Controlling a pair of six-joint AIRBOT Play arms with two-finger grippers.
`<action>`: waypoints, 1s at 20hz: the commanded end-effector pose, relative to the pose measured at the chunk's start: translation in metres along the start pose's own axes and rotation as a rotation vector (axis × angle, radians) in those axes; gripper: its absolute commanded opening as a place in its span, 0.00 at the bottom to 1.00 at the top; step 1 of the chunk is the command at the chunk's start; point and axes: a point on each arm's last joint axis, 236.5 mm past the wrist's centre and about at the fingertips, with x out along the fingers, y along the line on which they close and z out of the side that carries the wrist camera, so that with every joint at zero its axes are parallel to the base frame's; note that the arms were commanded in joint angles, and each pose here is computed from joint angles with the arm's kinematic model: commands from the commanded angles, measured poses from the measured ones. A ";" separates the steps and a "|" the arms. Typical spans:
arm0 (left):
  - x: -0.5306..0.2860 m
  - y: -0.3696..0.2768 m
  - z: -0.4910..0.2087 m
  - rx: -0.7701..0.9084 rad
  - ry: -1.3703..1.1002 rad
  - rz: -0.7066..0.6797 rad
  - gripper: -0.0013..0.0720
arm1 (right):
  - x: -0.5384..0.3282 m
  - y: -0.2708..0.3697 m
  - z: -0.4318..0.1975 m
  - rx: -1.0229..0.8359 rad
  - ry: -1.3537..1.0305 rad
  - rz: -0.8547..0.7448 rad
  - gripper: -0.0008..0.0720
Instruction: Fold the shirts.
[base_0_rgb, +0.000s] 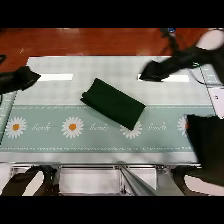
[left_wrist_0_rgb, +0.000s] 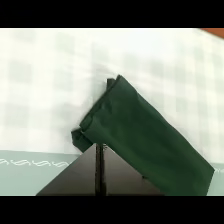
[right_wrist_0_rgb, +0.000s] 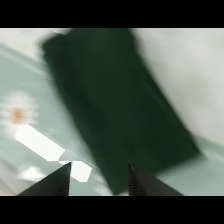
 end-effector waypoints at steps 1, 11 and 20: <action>-0.020 -0.001 -0.008 0.026 -0.004 0.005 0.04 | -0.047 -0.114 -0.050 0.231 -0.227 -0.434 0.58; 0.033 0.000 -0.121 0.011 0.251 -0.041 0.04 | 0.134 -0.069 -0.128 0.551 -0.104 0.009 0.59; 0.037 -0.002 -0.128 0.007 0.260 -0.045 0.04 | 0.198 -0.005 -0.091 0.556 0.060 0.319 0.35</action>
